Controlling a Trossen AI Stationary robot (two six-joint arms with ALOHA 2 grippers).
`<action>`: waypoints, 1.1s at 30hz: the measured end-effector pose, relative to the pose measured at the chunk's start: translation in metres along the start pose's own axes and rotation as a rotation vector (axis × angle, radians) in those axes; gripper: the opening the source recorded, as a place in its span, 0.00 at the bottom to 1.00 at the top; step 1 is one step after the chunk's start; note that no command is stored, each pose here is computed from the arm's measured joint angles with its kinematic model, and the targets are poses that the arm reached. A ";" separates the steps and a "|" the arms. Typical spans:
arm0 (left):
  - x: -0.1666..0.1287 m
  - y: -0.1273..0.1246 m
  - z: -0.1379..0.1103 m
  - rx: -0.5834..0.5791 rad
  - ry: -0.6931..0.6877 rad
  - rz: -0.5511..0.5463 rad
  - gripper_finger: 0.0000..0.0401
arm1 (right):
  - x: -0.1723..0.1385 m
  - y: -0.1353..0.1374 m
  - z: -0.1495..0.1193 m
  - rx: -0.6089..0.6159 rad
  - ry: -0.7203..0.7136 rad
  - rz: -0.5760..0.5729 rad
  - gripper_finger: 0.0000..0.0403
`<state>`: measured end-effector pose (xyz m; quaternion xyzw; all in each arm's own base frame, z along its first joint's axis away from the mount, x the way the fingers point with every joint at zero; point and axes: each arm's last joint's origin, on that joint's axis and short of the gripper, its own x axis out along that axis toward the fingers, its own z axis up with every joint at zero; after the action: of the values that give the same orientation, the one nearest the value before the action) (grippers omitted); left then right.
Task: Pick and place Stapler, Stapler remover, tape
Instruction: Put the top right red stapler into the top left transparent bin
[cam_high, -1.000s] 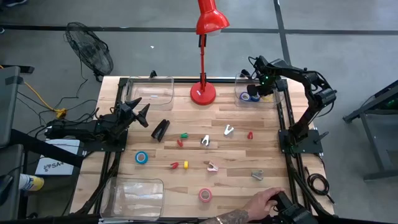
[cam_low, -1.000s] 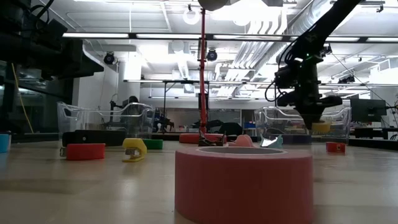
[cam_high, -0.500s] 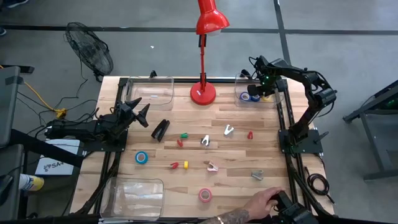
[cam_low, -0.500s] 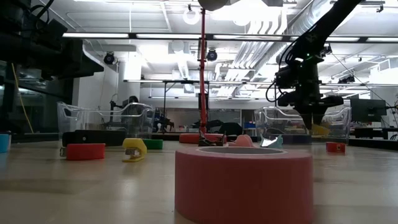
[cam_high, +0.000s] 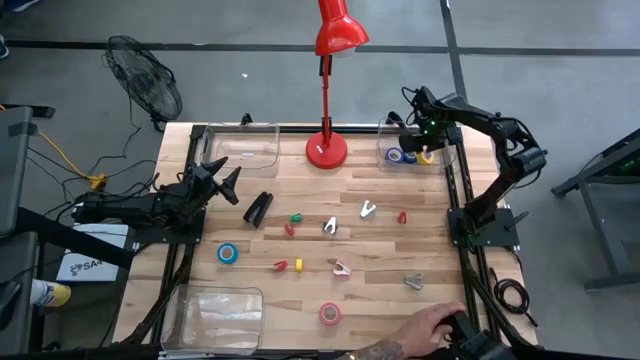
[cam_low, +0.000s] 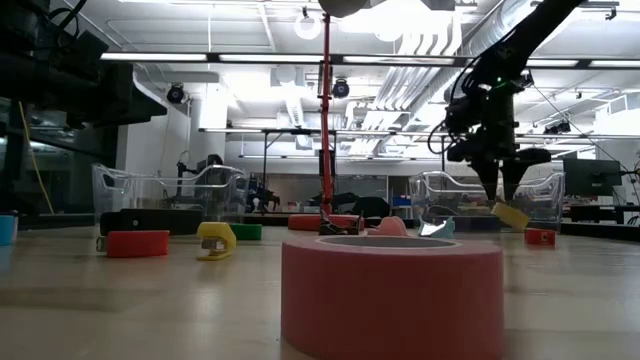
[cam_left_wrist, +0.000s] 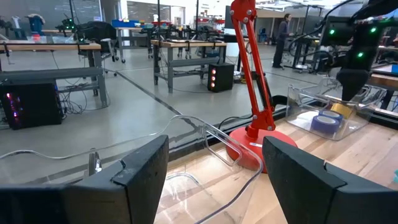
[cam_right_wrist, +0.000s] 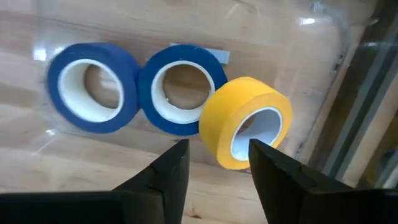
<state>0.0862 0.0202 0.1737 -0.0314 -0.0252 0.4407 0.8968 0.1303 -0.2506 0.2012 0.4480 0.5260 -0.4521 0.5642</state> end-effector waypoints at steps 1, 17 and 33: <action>0.000 0.000 0.000 0.000 0.000 0.000 0.63 | -0.003 0.000 -0.001 -0.007 -0.011 0.006 0.39; 0.000 0.000 0.000 0.000 0.000 0.000 0.63 | -0.046 0.028 -0.019 -0.346 -0.234 0.189 0.36; 0.000 0.000 0.000 0.000 0.000 0.000 0.63 | -0.050 0.061 -0.044 -0.472 -0.180 0.254 0.35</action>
<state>0.0863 0.0202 0.1737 -0.0312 -0.0251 0.4405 0.8968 0.1799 -0.1944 0.2510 0.3246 0.5043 -0.2806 0.7494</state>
